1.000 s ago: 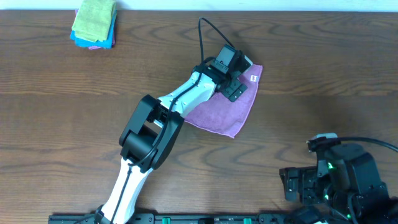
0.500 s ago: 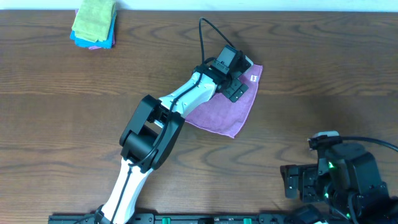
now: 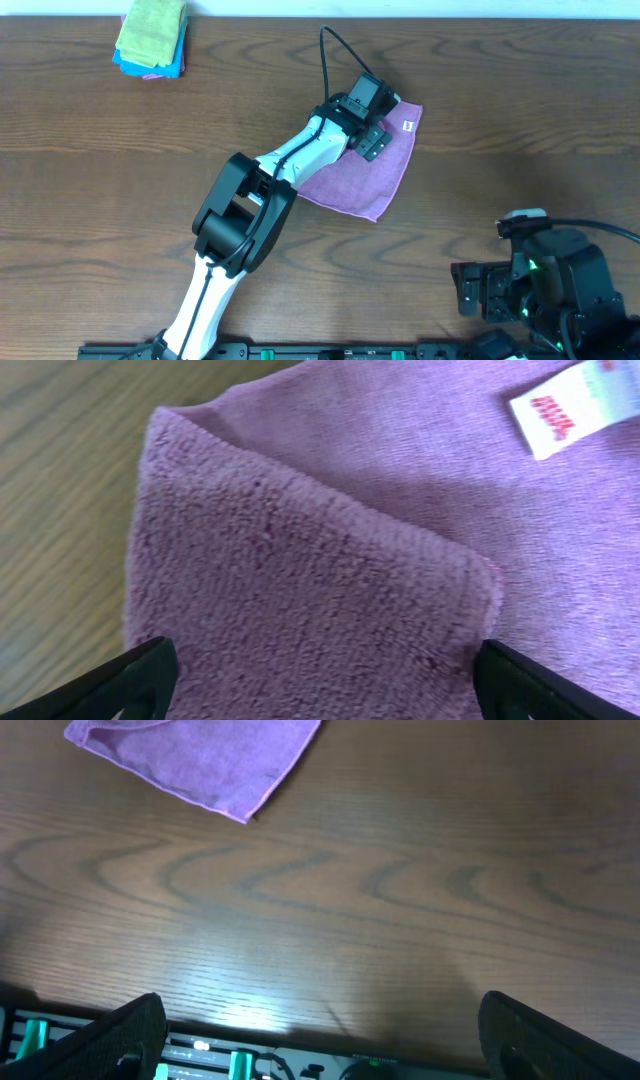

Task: Fold the cloth
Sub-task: 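Drag the cloth corner toward the back left with the left gripper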

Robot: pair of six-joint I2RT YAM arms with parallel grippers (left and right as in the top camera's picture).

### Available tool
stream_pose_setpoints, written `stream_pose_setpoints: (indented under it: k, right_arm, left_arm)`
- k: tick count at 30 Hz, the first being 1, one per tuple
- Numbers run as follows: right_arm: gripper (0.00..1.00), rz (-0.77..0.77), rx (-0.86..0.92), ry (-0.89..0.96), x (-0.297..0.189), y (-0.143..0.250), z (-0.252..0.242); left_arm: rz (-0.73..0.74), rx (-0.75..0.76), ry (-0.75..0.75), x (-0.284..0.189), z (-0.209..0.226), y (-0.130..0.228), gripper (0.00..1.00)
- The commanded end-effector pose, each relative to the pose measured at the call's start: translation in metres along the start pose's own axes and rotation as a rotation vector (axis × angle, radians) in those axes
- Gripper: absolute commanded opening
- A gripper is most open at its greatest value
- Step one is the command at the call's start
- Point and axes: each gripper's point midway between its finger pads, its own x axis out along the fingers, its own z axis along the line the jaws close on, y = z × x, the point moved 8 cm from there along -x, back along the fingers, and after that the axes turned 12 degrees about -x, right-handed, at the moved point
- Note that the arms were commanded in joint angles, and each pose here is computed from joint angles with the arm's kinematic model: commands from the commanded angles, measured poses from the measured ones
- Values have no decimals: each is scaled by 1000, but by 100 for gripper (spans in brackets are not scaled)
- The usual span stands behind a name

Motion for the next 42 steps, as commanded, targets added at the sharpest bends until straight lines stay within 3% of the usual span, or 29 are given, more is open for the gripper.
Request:
stream_pose_setpoints:
  k: [1,16,34,39,42]
  right_arm:
    - [99,-2,22,25,1,0,-3]
    - [99,-4,22,27,1,0,-3]
    - [99,-42,27,90,12,-22,-6]
    - [99,-15,23,93,27,-39,-3]
    - [99,5,12,96,35,-45,-2]
  left_arm:
    - [9,12,-56,9,6,2,95]
    - [-37,-34,-397,2,56,-6,98]
    - [17,-217,-668,-13,185,15,95]
    - [-38,-258,-606,-47,184,-5,95]
    - [-106,-309,-271,-73,159,-25,95]
